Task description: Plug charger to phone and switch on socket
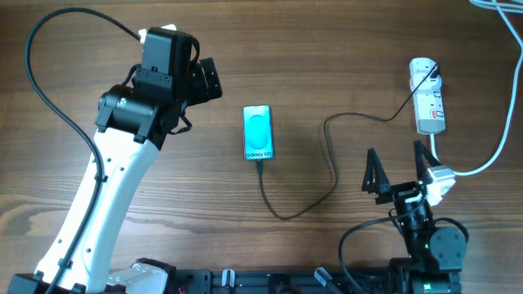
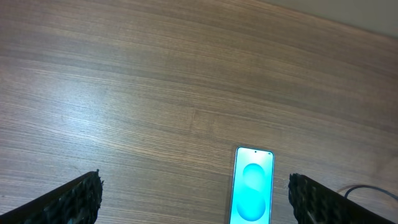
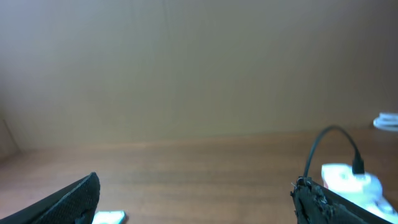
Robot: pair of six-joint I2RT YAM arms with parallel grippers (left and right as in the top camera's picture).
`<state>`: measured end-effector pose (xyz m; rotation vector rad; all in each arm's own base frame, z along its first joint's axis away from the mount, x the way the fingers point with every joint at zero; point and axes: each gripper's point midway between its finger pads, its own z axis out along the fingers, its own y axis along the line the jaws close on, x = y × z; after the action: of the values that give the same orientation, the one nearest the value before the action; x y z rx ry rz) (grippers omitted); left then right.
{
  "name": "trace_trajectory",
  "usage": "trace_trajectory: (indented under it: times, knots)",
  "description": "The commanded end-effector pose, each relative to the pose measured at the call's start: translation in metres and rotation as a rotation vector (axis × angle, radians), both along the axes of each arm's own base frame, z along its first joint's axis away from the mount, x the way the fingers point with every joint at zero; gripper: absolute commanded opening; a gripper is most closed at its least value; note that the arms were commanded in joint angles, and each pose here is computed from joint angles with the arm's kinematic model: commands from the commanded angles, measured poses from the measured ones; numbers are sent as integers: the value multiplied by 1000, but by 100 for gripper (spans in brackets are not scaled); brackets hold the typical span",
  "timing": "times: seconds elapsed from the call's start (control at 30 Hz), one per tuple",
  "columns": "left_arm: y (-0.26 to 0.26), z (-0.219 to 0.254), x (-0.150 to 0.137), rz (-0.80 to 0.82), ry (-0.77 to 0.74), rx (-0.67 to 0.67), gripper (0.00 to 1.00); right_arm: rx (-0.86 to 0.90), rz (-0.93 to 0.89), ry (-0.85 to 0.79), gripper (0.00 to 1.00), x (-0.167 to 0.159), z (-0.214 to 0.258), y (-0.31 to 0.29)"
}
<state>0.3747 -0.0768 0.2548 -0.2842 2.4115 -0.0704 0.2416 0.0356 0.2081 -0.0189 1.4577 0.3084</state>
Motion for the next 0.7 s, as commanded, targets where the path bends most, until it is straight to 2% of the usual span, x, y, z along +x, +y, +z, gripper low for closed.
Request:
trace_trajectory:
  times: [0.0,0.17,0.43,0.67]
  knots:
    - [3,-2,2,22,1,6,100,-40,-19,-14,100,0,-2,-2]
    - [3,-2,2,22,1,6,100,-88,-40,99,100,3,-32,-5]
    - [3,-2,2,22,1,6,100,-92,-79,105,100,4,-33,-13]
    - [3,-2,2,22,1,6,100,-199,-86,88,100,4,-33,-13]
